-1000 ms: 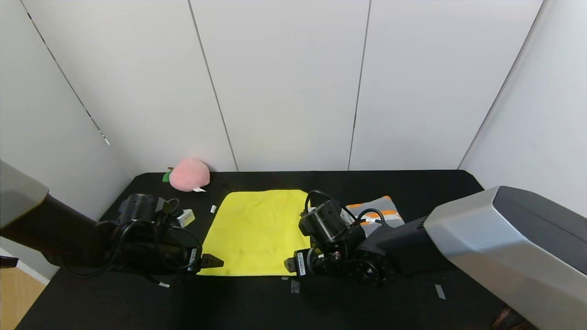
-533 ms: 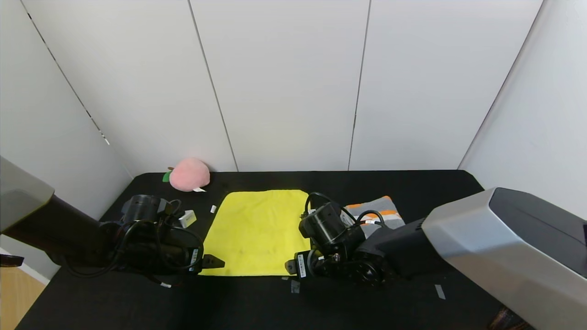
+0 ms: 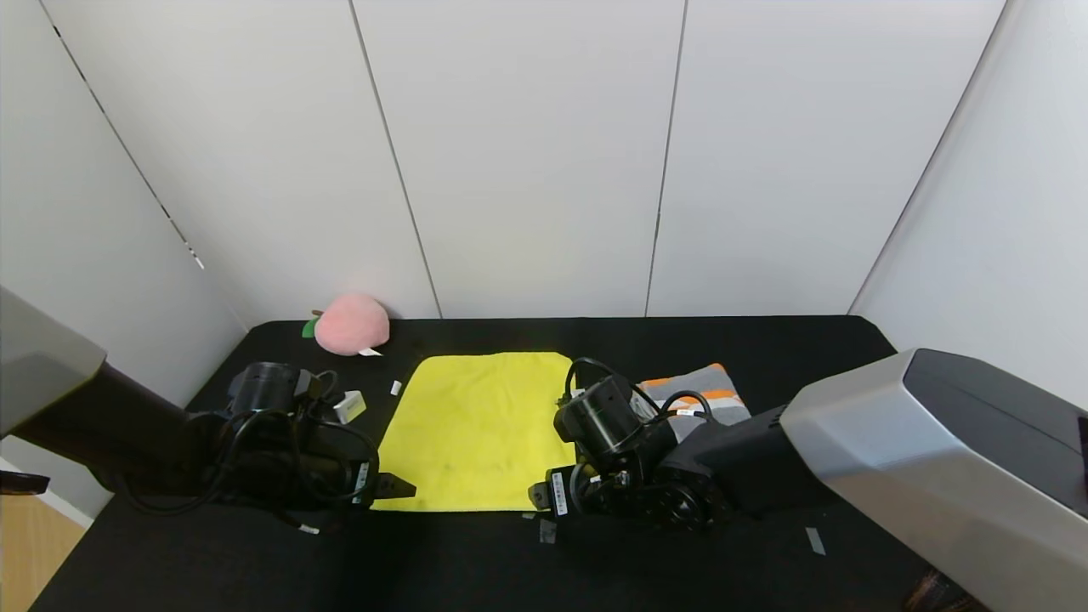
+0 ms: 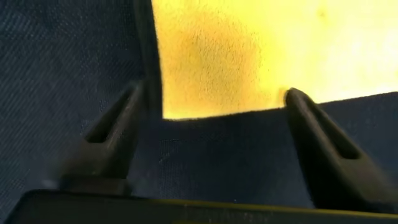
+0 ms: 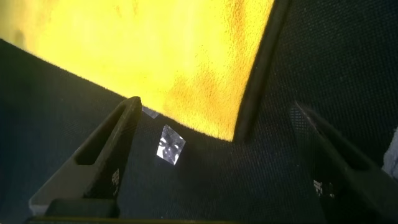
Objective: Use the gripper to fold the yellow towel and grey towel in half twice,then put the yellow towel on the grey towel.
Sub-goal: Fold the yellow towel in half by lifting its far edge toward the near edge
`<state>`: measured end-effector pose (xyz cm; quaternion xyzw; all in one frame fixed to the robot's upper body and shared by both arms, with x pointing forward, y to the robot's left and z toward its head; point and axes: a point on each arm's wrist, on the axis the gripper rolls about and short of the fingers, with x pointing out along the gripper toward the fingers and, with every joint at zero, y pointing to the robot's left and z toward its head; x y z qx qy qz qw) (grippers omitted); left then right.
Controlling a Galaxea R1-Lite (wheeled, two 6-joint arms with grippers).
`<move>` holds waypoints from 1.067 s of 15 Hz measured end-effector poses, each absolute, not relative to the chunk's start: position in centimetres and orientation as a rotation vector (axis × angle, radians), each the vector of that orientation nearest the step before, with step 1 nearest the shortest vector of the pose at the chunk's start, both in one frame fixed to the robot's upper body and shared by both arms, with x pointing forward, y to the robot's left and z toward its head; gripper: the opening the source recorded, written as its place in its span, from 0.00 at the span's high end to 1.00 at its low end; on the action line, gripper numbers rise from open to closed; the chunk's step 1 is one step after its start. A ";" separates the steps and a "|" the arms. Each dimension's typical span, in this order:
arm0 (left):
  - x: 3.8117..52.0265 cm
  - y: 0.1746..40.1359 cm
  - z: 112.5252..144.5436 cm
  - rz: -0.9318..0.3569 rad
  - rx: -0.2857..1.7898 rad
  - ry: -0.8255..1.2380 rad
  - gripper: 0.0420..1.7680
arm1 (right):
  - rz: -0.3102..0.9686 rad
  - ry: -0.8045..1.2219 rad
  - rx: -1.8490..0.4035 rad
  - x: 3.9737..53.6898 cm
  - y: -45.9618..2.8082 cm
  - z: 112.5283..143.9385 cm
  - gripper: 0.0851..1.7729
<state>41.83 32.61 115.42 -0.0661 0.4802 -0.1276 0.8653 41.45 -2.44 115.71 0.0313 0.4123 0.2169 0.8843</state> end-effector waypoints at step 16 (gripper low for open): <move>42.1 32.4 114.8 -0.277 -0.129 0.965 0.95 | 0.433 0.870 0.104 41.6 -2.3 115.5 0.04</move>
